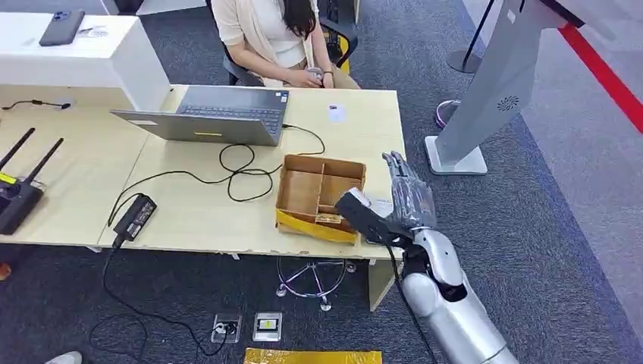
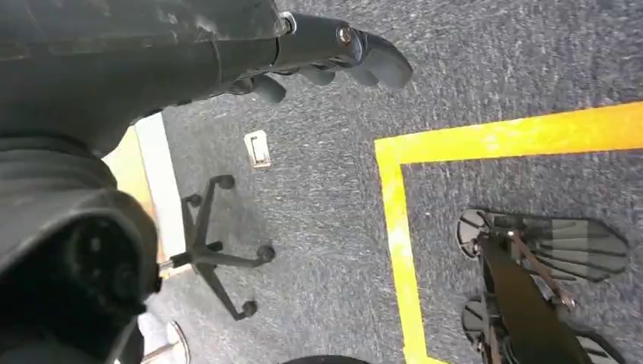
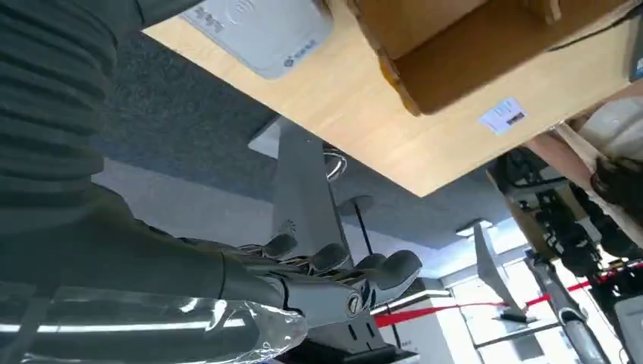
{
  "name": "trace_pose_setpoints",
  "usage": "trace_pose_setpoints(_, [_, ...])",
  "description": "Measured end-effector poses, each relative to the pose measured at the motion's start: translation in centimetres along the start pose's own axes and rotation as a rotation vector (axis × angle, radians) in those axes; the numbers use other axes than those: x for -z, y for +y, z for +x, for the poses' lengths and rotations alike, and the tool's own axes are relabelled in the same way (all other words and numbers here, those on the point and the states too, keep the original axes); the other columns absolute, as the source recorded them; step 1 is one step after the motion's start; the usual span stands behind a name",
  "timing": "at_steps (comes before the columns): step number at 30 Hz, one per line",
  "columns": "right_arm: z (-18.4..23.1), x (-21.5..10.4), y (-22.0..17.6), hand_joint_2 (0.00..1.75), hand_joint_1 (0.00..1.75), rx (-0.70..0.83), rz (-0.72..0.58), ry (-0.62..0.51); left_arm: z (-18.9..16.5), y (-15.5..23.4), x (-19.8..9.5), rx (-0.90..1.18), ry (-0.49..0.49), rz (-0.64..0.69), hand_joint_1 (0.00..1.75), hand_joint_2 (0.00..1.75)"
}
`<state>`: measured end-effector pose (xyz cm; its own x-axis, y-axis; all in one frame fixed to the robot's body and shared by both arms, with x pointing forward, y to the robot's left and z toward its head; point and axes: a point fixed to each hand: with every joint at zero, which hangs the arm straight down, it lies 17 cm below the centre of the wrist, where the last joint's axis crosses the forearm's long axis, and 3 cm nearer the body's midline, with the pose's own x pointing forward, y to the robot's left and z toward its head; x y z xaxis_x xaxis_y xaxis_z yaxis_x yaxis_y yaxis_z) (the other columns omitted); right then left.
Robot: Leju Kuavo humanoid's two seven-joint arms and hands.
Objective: Pass the card to the sensor for recognition and then transmit it.
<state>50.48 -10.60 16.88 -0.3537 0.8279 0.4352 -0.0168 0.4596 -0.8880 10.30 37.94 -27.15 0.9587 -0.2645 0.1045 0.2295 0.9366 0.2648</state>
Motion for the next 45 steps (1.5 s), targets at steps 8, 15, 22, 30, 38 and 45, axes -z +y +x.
trace_pose_setpoints(8, [1.8, -4.0, -1.2, 1.75, 0.0, 0.071, -0.019, -0.021, -0.2, 0.1, 0.0, -0.001, 0.013, 0.002, 0.0, 0.0])
trace_pose_setpoints(15, [3.5, -5.0, 0.1, 1.75, 0.0, 0.067, 0.002, -0.043, 0.1, 0.2, 0.0, 0.008, 0.002, 0.007, 0.0, 0.0])
trace_pose_setpoints(22, [4.5, -5.0, 0.9, 1.75, 0.0, 0.051, -0.013, -0.077, 0.3, 0.3, 0.0, 0.011, -0.002, 0.009, 0.0, 0.0])
trace_pose_setpoints(30, [4.2, -3.7, 1.6, 1.75, 0.0, 0.014, -0.055, -0.095, 0.5, 0.2, 0.0, 0.031, -0.01, 0.008, 0.0, 0.0])
trace_pose_setpoints(38, [3.3, -1.9, 2.9, 1.75, 0.0, -0.014, -0.052, -0.082, 0.7, 0.1, 0.0, 0.06, -0.022, 0.004, 0.0, 0.0])
trace_pose_setpoints(45, [3.7, -0.3, 3.7, 1.75, 0.0, -0.022, -0.043, -0.096, 0.9, -0.1, 0.0, 0.077, -0.029, -0.005, 0.0, 0.0])
